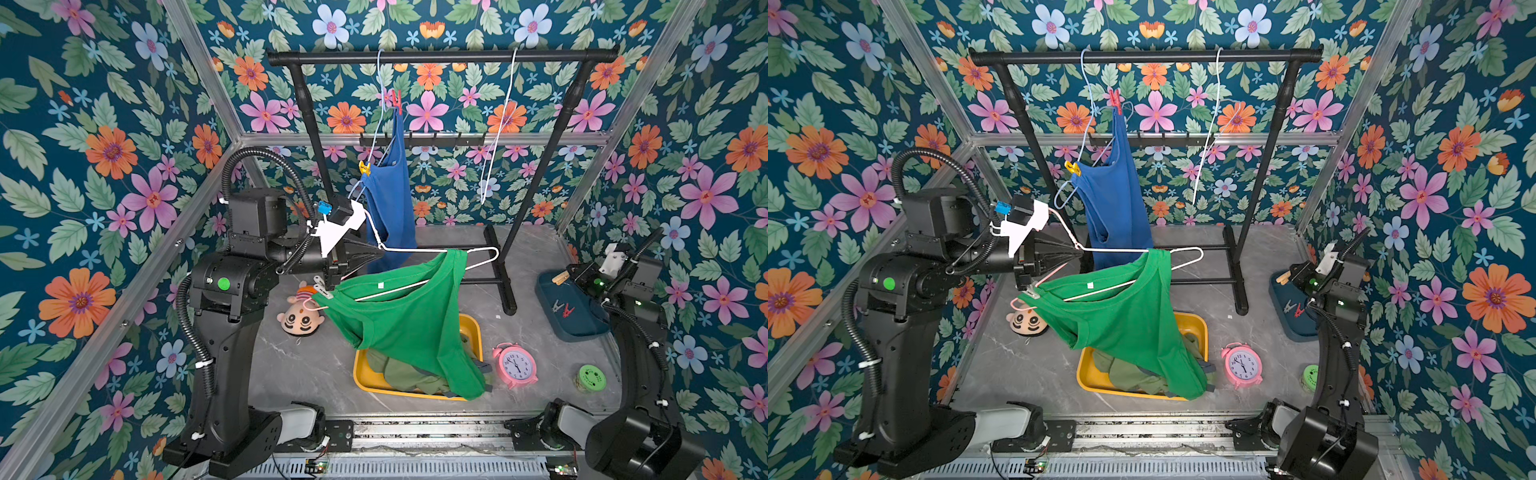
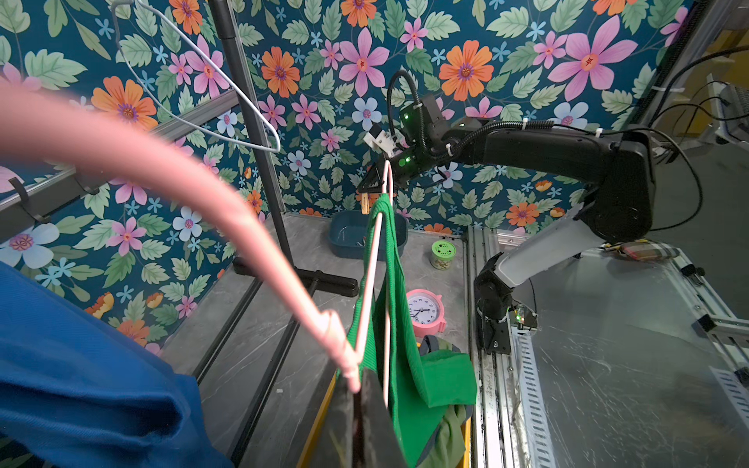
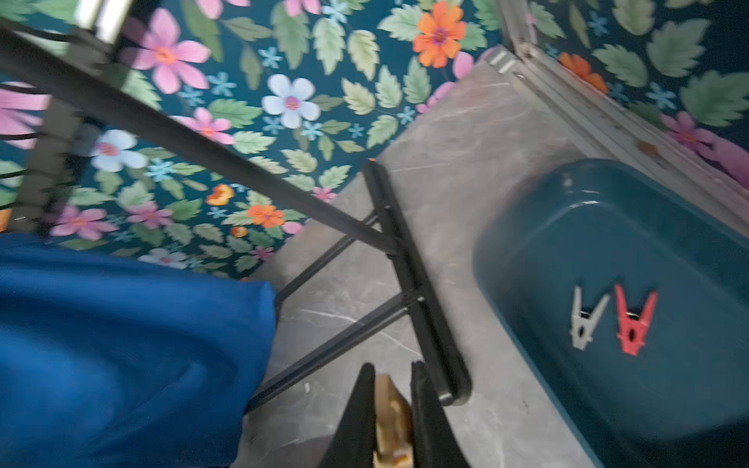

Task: Remove the clothespins securing tank tops to the hanger
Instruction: Place the clothespin in the storage box.

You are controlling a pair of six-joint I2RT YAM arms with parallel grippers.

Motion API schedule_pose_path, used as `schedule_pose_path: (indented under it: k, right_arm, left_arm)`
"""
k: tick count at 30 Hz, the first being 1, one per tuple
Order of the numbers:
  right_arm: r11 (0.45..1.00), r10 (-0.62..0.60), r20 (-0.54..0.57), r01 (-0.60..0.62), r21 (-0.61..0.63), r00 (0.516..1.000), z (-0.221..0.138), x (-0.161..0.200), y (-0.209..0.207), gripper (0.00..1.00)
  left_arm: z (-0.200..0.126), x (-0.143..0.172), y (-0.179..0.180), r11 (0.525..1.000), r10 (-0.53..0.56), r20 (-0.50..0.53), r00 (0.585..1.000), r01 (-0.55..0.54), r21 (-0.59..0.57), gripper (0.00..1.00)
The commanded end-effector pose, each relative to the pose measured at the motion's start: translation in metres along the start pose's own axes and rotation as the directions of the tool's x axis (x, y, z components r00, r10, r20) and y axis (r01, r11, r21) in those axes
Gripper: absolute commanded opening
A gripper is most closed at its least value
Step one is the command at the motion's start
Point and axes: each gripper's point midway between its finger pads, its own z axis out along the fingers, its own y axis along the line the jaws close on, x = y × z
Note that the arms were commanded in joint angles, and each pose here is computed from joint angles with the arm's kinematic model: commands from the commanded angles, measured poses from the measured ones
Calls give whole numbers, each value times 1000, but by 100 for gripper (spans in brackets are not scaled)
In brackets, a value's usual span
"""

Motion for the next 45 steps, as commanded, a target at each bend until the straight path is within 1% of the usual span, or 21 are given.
schedule_pose_path:
  k: [1, 3, 7, 9, 12, 16, 20, 22, 24, 26, 27, 30, 36, 39, 41, 43, 45]
  right_arm:
    - [972, -10, 86, -11, 234, 996, 7, -8, -52, 2]
    - [958, -10, 85, -15, 286, 996, 16, -6, -69, 2]
    - [908, -24, 55, -2, 418, 998, 28, 0, -103, 3]
    - [908, -40, 46, 17, 419, 998, 36, 2, -108, 4]
    - [898, -27, -5, 27, 439, 1000, 50, 10, -120, 7]
    - [882, 1, -60, 28, 470, 998, 68, 24, -138, 8]
    - [879, 10, -114, 46, 474, 993, 79, 31, -144, 11]
    - [876, 14, -122, 47, 480, 992, 82, 31, -146, 15]
    - [881, 21, -137, 47, 471, 990, 86, 33, -146, 22]
    - [885, 27, -157, 50, 464, 987, 91, 36, -147, 33]
    - [887, 31, -166, 49, 459, 986, 93, 38, -147, 36]
    - [892, 41, -190, 50, 449, 981, 99, 43, -149, 40]
    - [898, 51, -200, 42, 438, 978, 105, 46, -149, 44]
    - [911, 40, -168, 33, 411, 985, 99, 32, -136, 45]
    - [933, 22, -126, 25, 359, 992, 90, 17, -113, 45]
    - [962, -22, -86, 44, 268, 996, 77, 1, -75, 45]
    - [985, -94, -62, 102, 138, 994, 54, -10, -17, 44]
  left_arm:
    - [-3, -9, -4, 998, 62, 34, 998, -62, 2, 0]
    - [-3, -11, -4, 998, 63, 38, 997, -63, 3, 0]
    - [-3, -10, -5, 998, 66, 39, 997, -67, 3, 0]
    - [-3, -9, -5, 998, 67, 38, 997, -67, 6, 0]
    - [0, -6, -2, 998, 56, 33, 998, -57, 10, 0]
    - [1, -5, 0, 999, 51, 32, 998, -51, 13, 0]
    - [2, -6, 1, 999, 45, 35, 998, -45, 12, 0]
    - [1, -6, 1, 999, 45, 35, 998, -45, 11, 0]
    - [1, -6, 1, 999, 43, 35, 998, -43, 12, 0]
    - [2, -5, 1, 999, 41, 36, 999, -42, 12, 0]
    - [2, -5, 1, 999, 40, 37, 999, -40, 13, 0]
    - [2, -5, 1, 999, 34, 38, 999, -35, 14, 0]
    - [2, -2, 0, 999, 29, 36, 999, -30, 16, 0]
    - [3, -2, 0, 999, 28, 37, 999, -29, 21, 0]
    - [4, -3, 1, 999, 24, 40, 999, -25, 28, 0]
    - [6, -3, 3, 999, 20, 41, 999, -21, 34, 0]
    - [9, -1, 7, 999, 13, 35, 999, -14, 38, 0]
